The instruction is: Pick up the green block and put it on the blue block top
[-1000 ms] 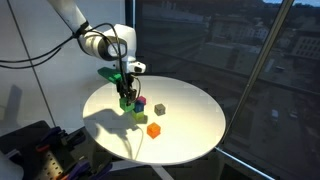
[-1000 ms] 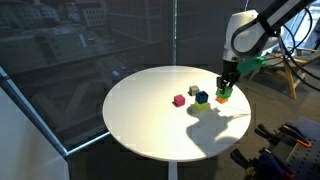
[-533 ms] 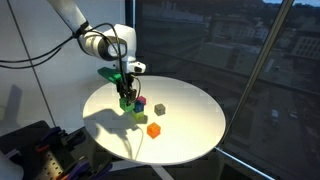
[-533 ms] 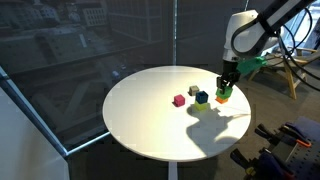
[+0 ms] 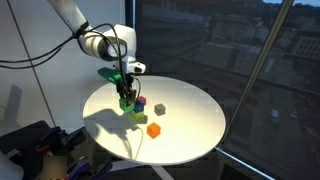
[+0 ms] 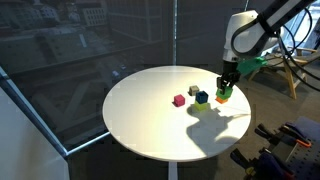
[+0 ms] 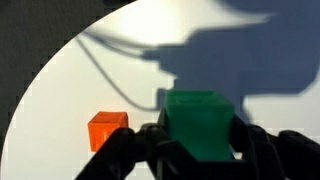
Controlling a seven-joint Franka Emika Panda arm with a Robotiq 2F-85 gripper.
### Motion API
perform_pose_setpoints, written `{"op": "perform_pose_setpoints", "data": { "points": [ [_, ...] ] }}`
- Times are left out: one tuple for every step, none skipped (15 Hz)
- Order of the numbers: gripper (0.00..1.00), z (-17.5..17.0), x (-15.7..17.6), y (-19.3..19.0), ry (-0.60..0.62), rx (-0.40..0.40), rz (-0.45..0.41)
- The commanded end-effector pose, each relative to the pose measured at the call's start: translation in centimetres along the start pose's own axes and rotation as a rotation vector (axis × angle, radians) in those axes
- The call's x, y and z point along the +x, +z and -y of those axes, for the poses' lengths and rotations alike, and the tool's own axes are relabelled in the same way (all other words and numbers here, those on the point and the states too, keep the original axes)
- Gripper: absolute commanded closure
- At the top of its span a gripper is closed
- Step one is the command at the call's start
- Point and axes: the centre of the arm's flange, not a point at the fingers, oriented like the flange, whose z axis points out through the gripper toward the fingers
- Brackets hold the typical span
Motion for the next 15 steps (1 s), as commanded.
{"op": "perform_pose_setpoints", "data": {
  "points": [
    [0.70,-0.1,0.5,-0.8,0.007,0.005,-0.010],
    [0.70,-0.1,0.5,-1.0,0.008,0.006,-0.012],
    [0.70,-0.1,0.6,-1.1,0.008,0.007,-0.012],
    [0.70,0.0,0.8,-1.3,0.009,0.008,-0.012],
    [0.70,0.0,1.0,-1.4,0.013,0.009,-0.011],
    [0.70,0.0,1.3,-1.7,0.018,0.013,-0.011],
    [0.70,0.0,1.6,-2.0,0.024,0.013,-0.016],
    [0.70,0.0,1.9,-2.4,0.028,0.013,-0.023],
    [0.70,0.0,2.1,-2.7,0.031,0.014,-0.028],
    [0.70,0.1,2.5,-3.1,0.036,0.014,-0.033],
    [0.70,0.1,2.8,-3.4,0.039,0.013,-0.033],
    [0.70,0.2,3.1,-3.7,0.041,0.013,-0.031],
    [0.70,0.2,3.3,-4.0,0.045,0.011,-0.028],
    [0.70,0.3,3.6,-4.2,0.050,0.010,-0.020],
    [0.70,0.4,3.7,-4.5,0.053,0.010,-0.010]
  ]
}}
